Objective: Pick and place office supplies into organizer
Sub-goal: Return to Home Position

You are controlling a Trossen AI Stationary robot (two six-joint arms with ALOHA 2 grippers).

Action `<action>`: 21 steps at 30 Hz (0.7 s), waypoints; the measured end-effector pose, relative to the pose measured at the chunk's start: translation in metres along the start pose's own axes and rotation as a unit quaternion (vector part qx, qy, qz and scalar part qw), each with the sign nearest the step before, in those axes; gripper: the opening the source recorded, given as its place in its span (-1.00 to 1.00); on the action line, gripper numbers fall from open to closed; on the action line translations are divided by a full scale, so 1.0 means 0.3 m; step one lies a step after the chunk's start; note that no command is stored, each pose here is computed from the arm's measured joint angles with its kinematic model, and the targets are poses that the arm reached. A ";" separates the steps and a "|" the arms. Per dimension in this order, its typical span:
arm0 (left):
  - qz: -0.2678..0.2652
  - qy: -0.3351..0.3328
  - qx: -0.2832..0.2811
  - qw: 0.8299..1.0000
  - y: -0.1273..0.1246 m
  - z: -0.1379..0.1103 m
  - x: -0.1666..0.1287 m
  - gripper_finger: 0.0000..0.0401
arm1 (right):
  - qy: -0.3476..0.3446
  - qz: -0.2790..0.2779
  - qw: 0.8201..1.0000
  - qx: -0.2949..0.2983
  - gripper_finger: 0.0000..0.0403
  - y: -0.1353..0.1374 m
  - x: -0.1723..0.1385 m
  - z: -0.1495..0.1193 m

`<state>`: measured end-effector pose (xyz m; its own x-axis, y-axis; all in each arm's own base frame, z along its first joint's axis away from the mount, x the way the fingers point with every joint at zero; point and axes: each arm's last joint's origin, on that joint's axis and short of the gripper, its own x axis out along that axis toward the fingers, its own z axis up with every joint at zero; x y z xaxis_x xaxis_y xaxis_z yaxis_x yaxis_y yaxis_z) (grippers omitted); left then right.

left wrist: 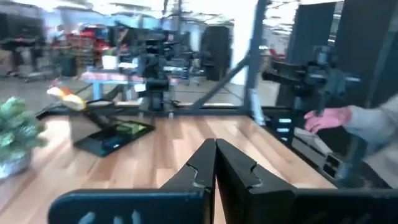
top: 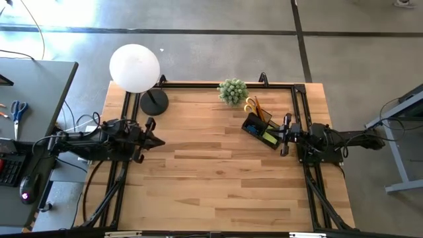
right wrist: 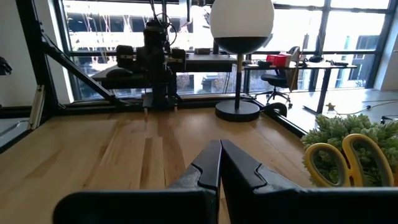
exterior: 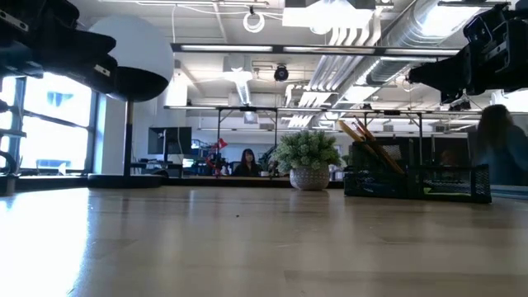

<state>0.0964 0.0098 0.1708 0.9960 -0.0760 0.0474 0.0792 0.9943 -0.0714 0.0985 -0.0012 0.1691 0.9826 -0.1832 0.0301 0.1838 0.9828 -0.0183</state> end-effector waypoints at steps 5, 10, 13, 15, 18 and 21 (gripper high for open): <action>-0.038 0.003 0.006 0.999 -0.007 0.000 0.002 -1.00 | 0.000 0.000 1.000 0.000 -0.99 0.000 0.000 0.000; 0.037 0.001 0.013 0.999 0.008 -0.001 0.002 -1.00 | 0.000 0.000 1.000 0.000 -0.99 0.000 0.000 0.000; 0.100 -0.002 0.015 0.995 0.020 -0.001 0.000 -1.00 | 0.000 0.000 1.000 0.000 -0.99 0.000 0.000 0.000; 0.128 -0.004 0.014 0.992 0.025 0.000 -0.001 -1.00 | 0.000 0.000 1.000 0.000 -0.99 0.000 0.000 0.000; 0.144 -0.006 0.013 0.989 0.028 0.000 -0.002 -1.00 | 0.000 0.000 1.000 0.000 -0.99 0.000 0.000 0.000; 0.145 -0.006 0.013 0.989 0.029 0.000 -0.002 -1.00 | 0.000 0.000 1.000 0.000 -0.99 0.000 0.000 0.000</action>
<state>0.0965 0.0184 0.1702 0.9762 0.2130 0.0402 -0.2105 0.9759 -0.0581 0.0985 -0.0012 0.1690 0.9826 -0.1832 0.0299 0.1838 0.9828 -0.0183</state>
